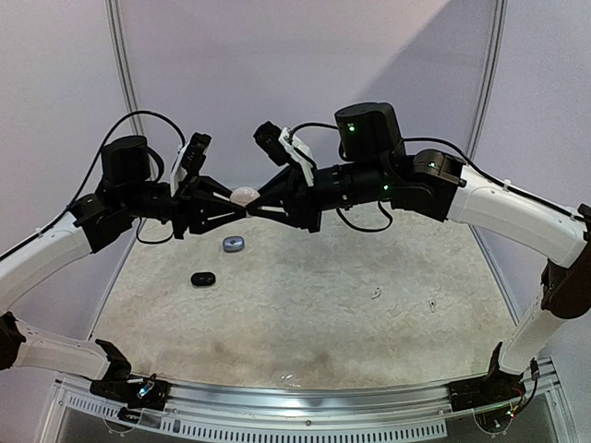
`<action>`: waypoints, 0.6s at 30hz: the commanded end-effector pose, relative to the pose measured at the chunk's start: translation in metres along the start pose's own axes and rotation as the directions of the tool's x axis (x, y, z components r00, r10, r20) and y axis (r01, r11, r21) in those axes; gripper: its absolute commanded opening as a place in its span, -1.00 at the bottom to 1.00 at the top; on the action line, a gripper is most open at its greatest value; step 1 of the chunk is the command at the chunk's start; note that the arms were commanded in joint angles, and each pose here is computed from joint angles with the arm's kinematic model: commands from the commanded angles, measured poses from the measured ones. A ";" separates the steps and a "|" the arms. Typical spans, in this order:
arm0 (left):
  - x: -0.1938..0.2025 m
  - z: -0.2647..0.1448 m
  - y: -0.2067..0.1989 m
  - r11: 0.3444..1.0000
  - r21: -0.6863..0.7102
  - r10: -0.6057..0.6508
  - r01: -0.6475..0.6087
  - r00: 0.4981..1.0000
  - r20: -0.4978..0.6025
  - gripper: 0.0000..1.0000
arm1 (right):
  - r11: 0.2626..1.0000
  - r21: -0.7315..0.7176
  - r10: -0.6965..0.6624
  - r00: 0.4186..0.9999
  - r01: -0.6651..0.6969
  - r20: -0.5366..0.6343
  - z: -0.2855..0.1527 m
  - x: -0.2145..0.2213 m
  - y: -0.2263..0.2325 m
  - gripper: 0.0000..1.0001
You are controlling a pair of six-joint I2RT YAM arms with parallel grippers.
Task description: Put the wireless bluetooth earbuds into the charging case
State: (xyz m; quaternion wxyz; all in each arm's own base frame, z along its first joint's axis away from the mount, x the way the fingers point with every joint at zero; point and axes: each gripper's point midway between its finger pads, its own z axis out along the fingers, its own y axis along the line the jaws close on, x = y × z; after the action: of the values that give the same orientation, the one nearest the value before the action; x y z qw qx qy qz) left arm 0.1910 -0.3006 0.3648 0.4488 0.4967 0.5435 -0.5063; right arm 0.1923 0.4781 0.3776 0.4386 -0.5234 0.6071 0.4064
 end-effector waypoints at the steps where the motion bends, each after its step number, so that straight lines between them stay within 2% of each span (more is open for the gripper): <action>1: -0.003 0.003 -0.002 1.000 0.022 -0.011 0.011 1.000 0.015 -0.54 | 1.000 0.007 -0.019 0.999 0.019 0.036 -0.003 -0.013 -0.001 -1.00; 3: 0.000 0.003 -0.002 0.999 0.022 -0.024 0.024 1.000 0.006 -0.45 | 0.999 0.021 -0.025 0.998 0.024 0.050 -0.006 -0.017 -0.003 -1.00; 11: 0.005 0.003 0.000 0.999 0.009 -0.044 0.044 0.999 -0.007 -0.41 | 0.997 0.049 -0.062 0.993 0.058 0.101 -0.019 -0.033 -0.002 -1.00; 15: 0.007 0.003 -0.001 0.999 0.010 -0.050 0.050 0.999 -0.011 -0.30 | 0.997 0.057 -0.065 0.991 0.058 0.119 -0.023 -0.038 -0.002 -1.00; 18: 0.006 0.003 0.000 0.999 0.011 -0.050 0.050 0.999 -0.003 -0.33 | 0.996 0.063 -0.063 0.991 0.056 0.115 -0.023 -0.036 -0.003 -1.00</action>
State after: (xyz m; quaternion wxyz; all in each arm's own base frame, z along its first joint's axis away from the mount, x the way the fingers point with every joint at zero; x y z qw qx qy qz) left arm 0.1924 -0.3015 0.3652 0.4433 0.4873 0.5504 -0.5129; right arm 0.1961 0.4749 0.3995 0.4751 -0.5131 0.5890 0.4051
